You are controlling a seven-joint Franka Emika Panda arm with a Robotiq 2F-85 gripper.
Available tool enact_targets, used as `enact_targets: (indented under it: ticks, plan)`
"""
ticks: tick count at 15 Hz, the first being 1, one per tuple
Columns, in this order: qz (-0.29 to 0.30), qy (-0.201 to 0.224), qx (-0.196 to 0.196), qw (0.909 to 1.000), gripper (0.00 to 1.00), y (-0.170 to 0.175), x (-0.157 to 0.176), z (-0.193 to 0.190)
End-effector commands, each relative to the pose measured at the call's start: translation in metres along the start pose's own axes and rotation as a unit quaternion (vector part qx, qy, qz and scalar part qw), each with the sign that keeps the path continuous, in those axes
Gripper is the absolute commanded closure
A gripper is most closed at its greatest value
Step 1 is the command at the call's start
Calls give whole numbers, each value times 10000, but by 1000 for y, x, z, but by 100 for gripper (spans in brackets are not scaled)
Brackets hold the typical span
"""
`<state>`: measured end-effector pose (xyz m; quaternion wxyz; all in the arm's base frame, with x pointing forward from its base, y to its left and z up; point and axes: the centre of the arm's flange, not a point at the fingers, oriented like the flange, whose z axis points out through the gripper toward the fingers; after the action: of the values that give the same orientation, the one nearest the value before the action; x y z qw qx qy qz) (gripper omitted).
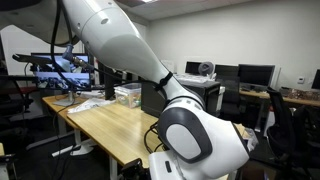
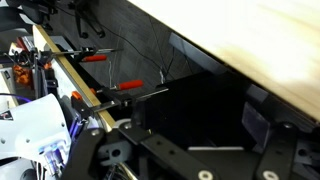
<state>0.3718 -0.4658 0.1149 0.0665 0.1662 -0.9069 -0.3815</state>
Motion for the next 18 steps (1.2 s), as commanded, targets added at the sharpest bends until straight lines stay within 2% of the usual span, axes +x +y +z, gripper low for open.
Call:
enact_targets:
  ticks: [1,10,18]
  plan:
    - [-229,-21,137,9996,0,16,-14,5]
    - [22,-124,163,9998,0,-3,-21,-3]
    - [118,-181,242,9995,0,-3,-20,-13]
